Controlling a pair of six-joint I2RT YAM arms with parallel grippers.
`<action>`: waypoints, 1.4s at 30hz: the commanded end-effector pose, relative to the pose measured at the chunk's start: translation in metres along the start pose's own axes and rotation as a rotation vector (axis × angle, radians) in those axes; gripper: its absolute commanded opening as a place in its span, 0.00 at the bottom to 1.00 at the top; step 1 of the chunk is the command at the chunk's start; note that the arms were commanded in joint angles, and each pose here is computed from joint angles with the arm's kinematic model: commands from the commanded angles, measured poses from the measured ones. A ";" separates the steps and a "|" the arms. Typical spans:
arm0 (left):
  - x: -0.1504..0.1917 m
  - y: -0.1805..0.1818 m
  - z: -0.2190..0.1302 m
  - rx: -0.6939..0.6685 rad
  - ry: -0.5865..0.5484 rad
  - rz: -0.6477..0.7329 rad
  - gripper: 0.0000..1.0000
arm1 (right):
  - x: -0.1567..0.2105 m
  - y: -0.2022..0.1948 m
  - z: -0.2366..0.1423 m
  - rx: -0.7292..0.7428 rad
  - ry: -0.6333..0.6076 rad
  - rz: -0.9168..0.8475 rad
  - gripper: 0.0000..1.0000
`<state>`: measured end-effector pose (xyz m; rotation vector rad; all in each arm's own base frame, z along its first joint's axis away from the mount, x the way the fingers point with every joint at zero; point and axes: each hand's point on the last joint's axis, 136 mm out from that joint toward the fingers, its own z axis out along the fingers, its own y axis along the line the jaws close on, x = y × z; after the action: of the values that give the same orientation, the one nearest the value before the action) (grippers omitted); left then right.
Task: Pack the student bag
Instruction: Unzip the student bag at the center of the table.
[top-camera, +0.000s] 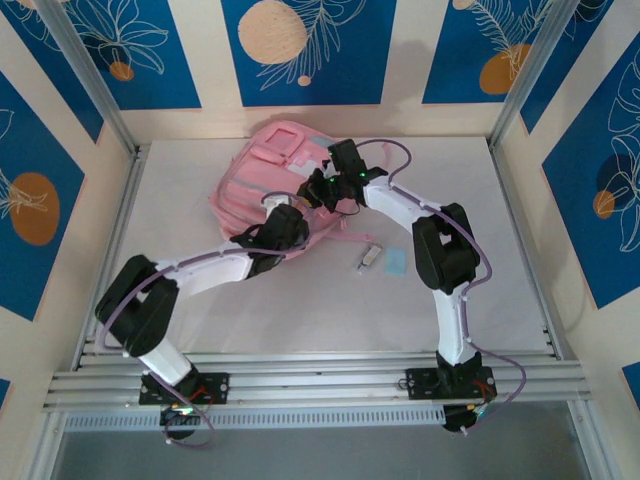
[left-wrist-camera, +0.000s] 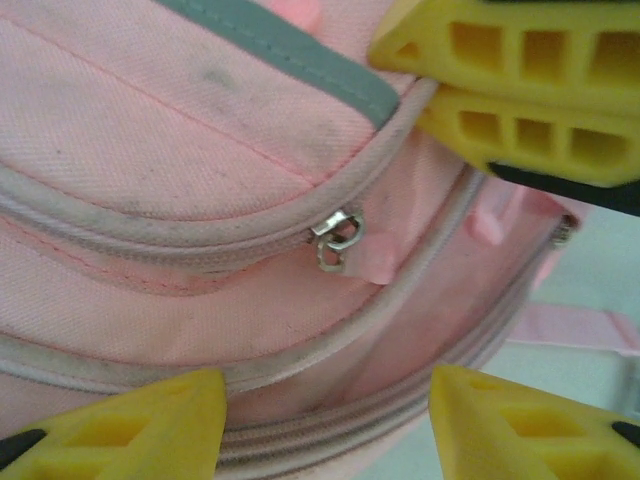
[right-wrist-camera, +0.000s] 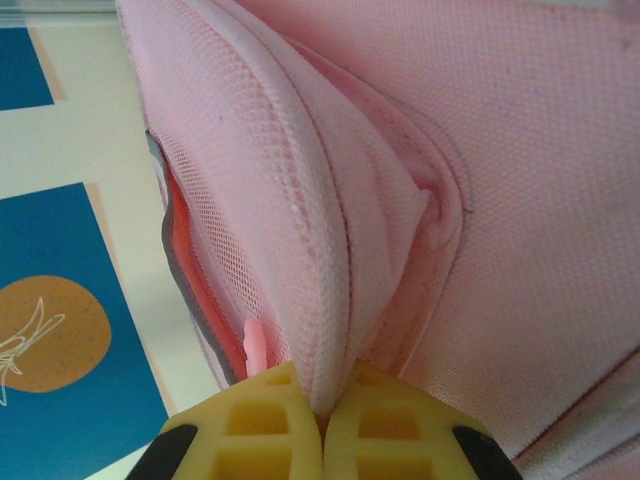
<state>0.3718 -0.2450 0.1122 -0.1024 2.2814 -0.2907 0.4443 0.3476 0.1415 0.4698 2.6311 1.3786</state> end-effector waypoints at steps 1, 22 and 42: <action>-0.026 0.008 0.018 -0.088 -0.122 -0.040 0.54 | 0.019 0.057 -0.022 -0.194 0.048 -0.068 0.00; -0.038 0.004 0.014 0.118 -0.098 -0.102 0.00 | 0.020 0.012 -0.028 -0.153 0.088 -0.086 0.00; -0.043 0.117 -0.021 -0.007 0.121 0.245 0.00 | 0.008 0.012 -0.052 -0.076 0.136 -0.312 0.00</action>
<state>0.3796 -0.1702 0.1243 0.2559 2.3727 -0.3596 0.4205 0.3304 0.1495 0.0883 2.6684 1.4080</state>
